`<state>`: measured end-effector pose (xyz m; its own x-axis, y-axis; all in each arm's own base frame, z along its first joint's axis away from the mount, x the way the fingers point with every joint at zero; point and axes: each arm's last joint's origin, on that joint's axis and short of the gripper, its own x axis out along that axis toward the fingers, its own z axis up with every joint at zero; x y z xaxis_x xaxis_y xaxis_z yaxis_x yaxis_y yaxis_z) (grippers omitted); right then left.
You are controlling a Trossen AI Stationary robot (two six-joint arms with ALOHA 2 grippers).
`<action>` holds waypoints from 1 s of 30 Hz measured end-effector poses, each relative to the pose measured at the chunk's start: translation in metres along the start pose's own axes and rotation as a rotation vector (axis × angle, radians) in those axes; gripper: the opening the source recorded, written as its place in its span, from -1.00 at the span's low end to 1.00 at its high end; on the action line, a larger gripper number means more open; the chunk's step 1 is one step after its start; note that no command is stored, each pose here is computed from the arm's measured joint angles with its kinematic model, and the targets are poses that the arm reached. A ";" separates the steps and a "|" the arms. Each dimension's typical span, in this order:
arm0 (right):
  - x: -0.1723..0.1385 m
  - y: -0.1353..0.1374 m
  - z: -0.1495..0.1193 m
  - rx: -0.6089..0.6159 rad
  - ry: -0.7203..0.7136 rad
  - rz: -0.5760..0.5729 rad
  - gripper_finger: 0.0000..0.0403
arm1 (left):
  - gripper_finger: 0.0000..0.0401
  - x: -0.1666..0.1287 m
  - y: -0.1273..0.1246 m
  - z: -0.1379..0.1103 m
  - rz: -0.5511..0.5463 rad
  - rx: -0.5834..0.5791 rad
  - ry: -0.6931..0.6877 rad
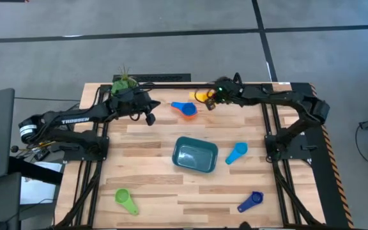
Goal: Nest measuring cups in basket
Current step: Stack the yellow measuring cup on top of the blue measuring cup
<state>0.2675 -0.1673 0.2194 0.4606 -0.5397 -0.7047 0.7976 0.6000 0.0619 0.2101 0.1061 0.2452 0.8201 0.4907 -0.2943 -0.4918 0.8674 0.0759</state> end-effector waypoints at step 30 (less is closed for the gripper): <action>0.053 0.082 0.010 0.092 0.070 0.103 -0.64 | -1.00 -0.001 -0.008 -0.012 0.033 -0.023 0.123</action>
<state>0.3614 -0.1529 0.1942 0.5158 -0.4339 -0.7387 0.7816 0.5914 0.1984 0.2098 0.0971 0.2338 0.7622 0.5039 -0.4064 -0.5254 0.8482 0.0662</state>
